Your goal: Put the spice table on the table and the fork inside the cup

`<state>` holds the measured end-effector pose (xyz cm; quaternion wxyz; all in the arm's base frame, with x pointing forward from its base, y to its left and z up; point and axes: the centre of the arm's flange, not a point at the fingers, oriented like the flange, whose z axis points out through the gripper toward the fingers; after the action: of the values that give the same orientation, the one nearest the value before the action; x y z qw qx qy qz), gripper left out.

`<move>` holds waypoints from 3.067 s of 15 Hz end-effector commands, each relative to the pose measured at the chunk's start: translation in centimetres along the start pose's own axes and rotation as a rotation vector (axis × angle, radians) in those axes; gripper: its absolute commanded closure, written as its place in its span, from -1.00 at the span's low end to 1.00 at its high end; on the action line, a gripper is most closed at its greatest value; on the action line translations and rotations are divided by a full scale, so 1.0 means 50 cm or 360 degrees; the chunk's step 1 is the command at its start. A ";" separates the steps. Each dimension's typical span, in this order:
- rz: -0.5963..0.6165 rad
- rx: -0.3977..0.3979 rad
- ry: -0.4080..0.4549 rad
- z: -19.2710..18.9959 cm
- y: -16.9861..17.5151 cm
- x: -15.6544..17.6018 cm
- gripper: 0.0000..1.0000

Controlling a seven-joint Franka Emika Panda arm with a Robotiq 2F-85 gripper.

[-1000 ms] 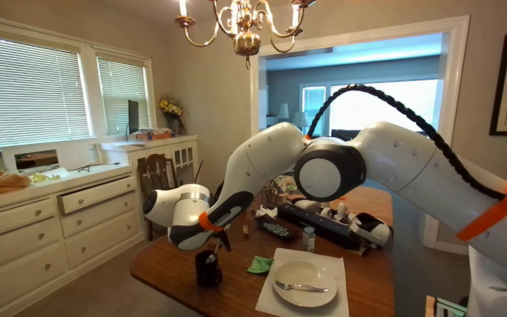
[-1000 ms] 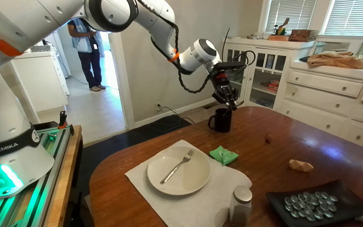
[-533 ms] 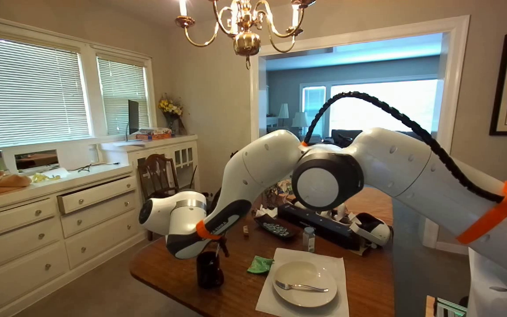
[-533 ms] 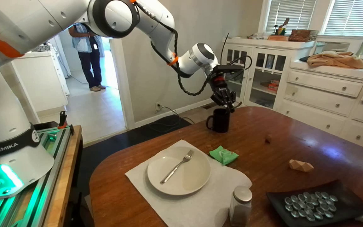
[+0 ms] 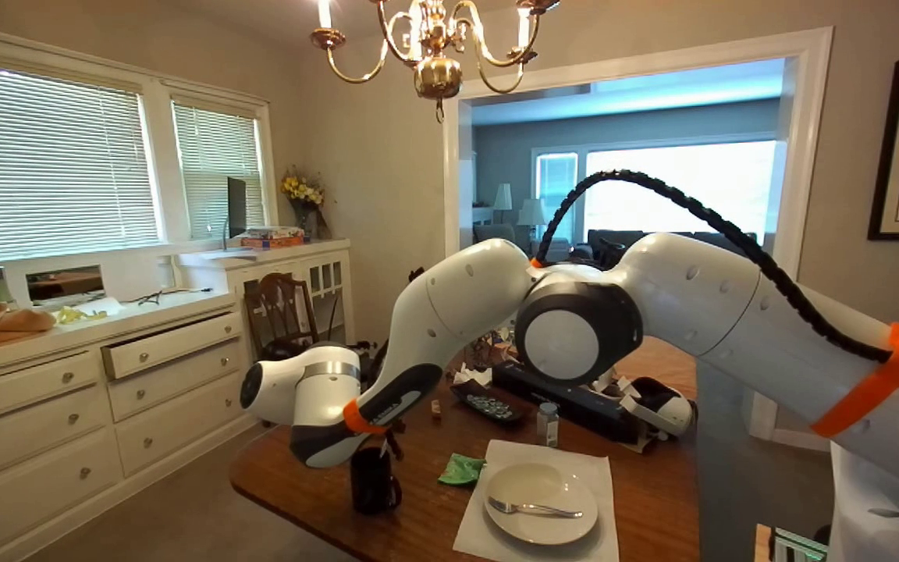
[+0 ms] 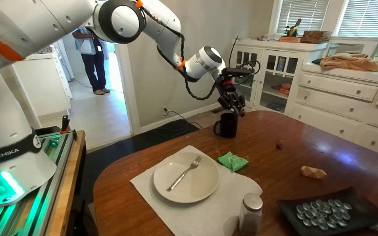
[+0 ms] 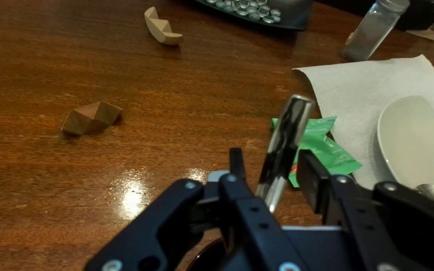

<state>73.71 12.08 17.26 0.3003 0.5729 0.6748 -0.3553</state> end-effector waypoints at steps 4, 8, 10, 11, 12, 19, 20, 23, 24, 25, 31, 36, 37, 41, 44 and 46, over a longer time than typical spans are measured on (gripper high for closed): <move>0.0018 0.0003 -0.0038 -0.008 0.022 -0.015 -0.90; 0.0155 -0.0045 0.0083 -0.034 0.002 -0.051 -1.00; 0.0264 -0.0092 0.0147 -0.048 -0.014 -0.077 -1.00; 0.0331 -0.0119 0.0184 -0.055 -0.018 -0.089 -1.00; 0.0407 -0.0137 0.0241 -0.060 -0.027 -0.106 -1.00; 0.0893 -0.0223 0.0584 -0.064 -0.098 -0.204 -1.00; 0.0967 -0.0224 0.0637 -0.059 -0.117 -0.216 -1.00; 0.1174 -0.0257 0.0794 -0.052 -0.170 -0.241 -1.00; 0.1240 -0.0270 0.0848 -0.052 -0.184 -0.250 -1.00; 0.1301 -0.0283 0.0905 -0.051 -0.195 -0.255 -1.00; 0.1676 -0.0314 0.1260 -0.020 -0.283 -0.288 -1.00; 0.1957 -0.0284 0.1601 0.017 -0.394 -0.317 -1.00; 0.1956 -0.0281 0.1708 0.025 -0.412 -0.322 -1.00; 0.1995 -0.0287 0.1812 0.029 -0.382 -0.298 -1.00; 0.1999 -0.0248 0.1882 0.035 -0.431 -0.267 -1.00; 0.2004 -0.0249 0.1884 0.032 -0.435 -0.270 -1.00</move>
<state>54.46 1.20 30.26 0.0792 0.9081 0.3000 0.2811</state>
